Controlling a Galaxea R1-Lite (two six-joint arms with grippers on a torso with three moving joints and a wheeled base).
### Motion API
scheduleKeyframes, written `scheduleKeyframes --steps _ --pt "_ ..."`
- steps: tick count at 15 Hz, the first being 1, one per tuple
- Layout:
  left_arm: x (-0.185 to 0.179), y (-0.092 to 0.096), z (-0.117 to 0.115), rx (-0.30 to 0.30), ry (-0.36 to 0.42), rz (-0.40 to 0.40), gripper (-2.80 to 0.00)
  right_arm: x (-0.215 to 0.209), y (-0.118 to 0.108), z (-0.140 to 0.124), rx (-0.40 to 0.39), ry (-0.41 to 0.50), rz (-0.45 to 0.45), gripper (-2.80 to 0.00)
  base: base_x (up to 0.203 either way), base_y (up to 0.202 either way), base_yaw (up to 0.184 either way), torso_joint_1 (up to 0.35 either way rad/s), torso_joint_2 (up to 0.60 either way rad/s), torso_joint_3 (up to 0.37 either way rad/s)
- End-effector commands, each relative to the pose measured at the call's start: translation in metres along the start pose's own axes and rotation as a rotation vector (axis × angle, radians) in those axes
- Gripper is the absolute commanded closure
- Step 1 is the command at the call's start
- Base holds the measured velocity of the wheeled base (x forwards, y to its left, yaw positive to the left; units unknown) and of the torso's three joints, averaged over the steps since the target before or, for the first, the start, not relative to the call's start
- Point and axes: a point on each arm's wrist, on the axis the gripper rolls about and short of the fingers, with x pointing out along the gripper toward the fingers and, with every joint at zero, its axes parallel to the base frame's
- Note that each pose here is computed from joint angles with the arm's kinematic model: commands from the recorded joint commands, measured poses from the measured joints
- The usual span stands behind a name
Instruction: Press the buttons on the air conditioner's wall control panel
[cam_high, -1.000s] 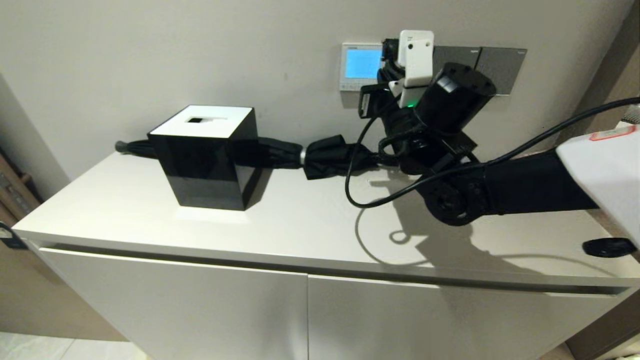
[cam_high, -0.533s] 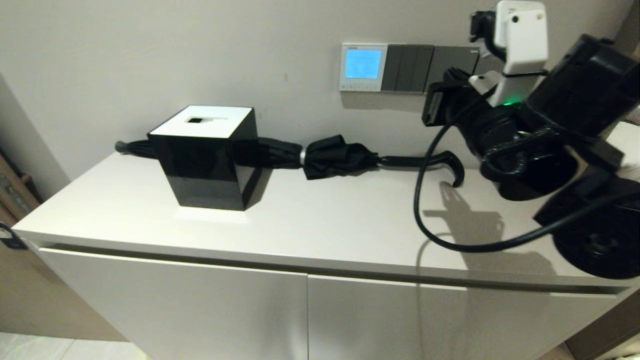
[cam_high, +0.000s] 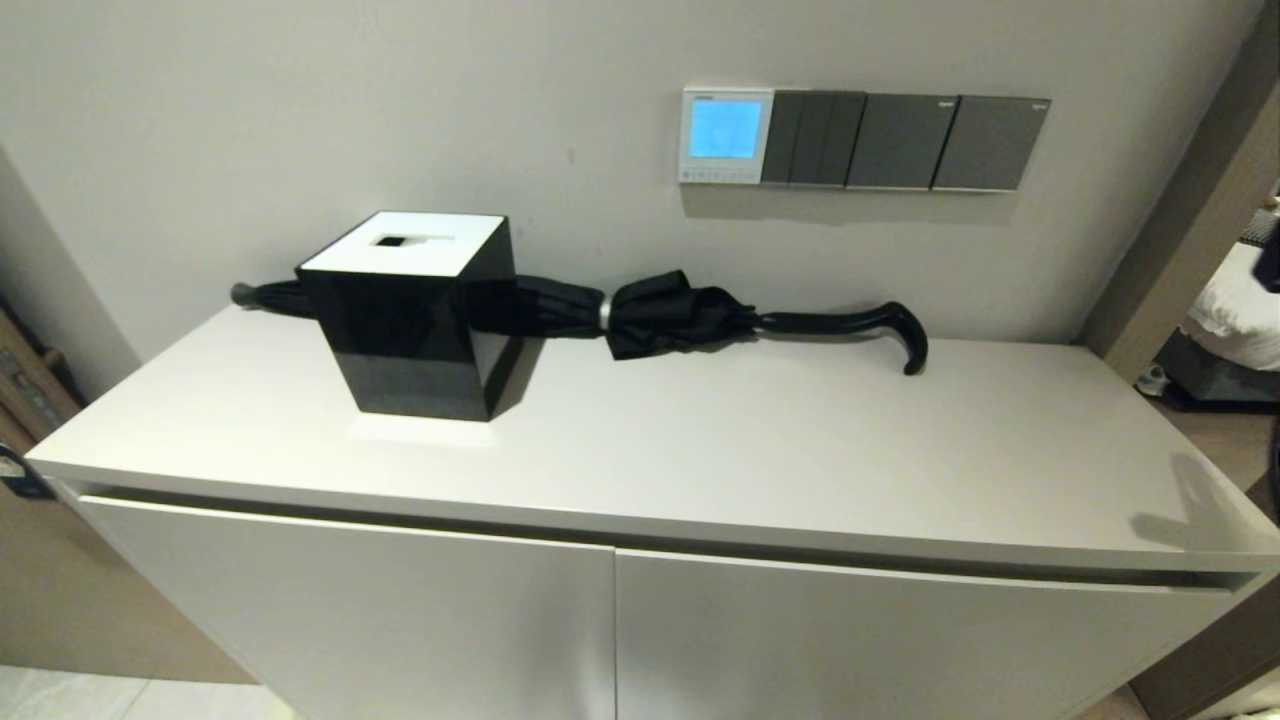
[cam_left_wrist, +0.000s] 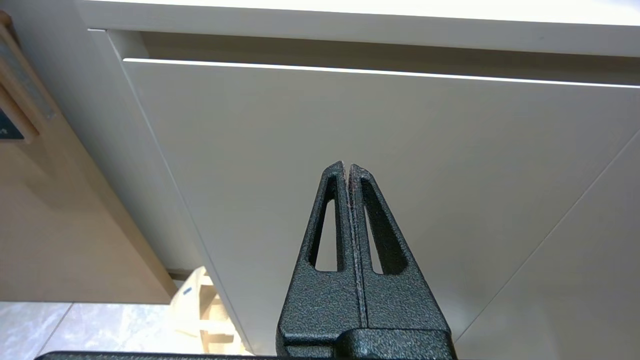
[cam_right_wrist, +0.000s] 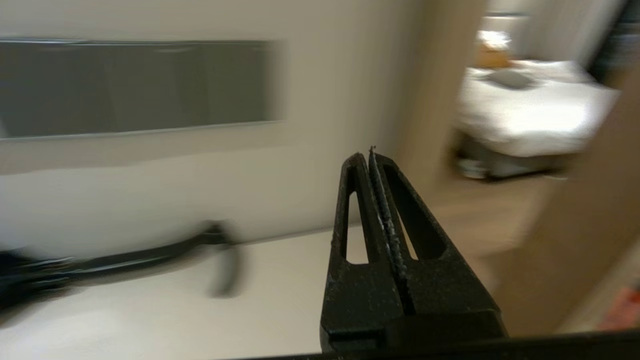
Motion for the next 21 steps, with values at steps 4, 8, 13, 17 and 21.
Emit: scheduleKeyframes --steps 4,8,13,17,21 --pt "0.000 0.000 0.000 0.000 0.001 0.001 0.00 -0.069 -0.085 -0.010 -0.064 0.015 -0.224 0.00 0.000 0.000 0.000 0.000 0.00 0.000" --pt "0.000 0.000 0.000 0.000 0.000 0.001 0.00 -0.107 -0.095 -0.068 -0.258 0.227 -0.131 0.00 0.000 0.000 0.000 0.000 0.00 0.000" --pt "0.000 0.000 0.000 0.000 0.000 0.001 0.00 -0.133 -0.093 -0.142 -0.355 0.367 -0.037 0.00 0.000 0.000 0.000 0.000 0.00 0.000" --pt "0.000 0.000 0.000 0.000 0.000 0.001 0.00 -0.148 -0.092 -0.171 -0.273 0.390 0.032 0.00 0.000 0.000 0.000 0.000 0.00 0.000" --pt "0.000 0.000 0.000 0.000 0.000 0.001 0.00 -0.150 -0.089 -0.175 -0.104 0.389 0.140 0.00 0.000 0.000 0.000 0.000 0.00 0.000"
